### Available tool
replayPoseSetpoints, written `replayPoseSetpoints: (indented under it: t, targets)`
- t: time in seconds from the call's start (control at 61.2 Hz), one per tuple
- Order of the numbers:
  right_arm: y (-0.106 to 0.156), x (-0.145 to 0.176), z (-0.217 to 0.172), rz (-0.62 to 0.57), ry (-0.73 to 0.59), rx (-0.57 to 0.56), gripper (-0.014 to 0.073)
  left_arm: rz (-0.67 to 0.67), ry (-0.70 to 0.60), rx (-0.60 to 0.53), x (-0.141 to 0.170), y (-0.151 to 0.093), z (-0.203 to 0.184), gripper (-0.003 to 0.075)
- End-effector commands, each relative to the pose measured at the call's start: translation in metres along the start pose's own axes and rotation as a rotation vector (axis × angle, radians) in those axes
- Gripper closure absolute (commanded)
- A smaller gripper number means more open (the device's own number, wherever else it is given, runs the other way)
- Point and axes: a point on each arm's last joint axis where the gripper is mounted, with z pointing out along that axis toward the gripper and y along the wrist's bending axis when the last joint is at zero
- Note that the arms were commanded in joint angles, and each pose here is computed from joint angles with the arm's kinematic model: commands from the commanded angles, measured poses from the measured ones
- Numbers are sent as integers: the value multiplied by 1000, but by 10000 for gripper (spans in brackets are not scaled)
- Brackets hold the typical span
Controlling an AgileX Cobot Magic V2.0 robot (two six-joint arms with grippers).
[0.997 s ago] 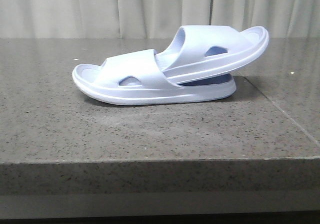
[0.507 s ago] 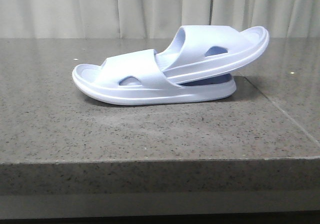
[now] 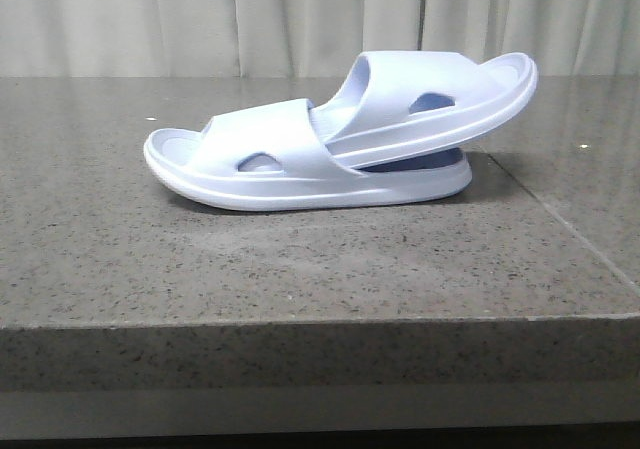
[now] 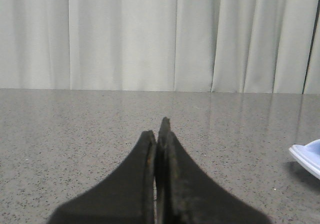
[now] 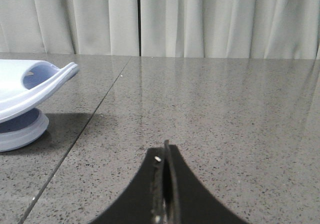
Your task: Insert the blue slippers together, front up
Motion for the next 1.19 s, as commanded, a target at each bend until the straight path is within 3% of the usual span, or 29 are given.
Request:
replayPoseSetpoints:
  t: [0.0, 0.261, 1.176]
  targets:
    - [1, -12, -2, -7, -122, -6, 713, -15, -98, 5, -7, 0, -2, 741]
    - [1, -18, -3, -7, -194, -9, 713, -15, -98, 5, -7, 0, -2, 741]
    - [1, -18, -3, 37, -192, -13, 713, -15, -98, 5, -7, 0, -2, 741]
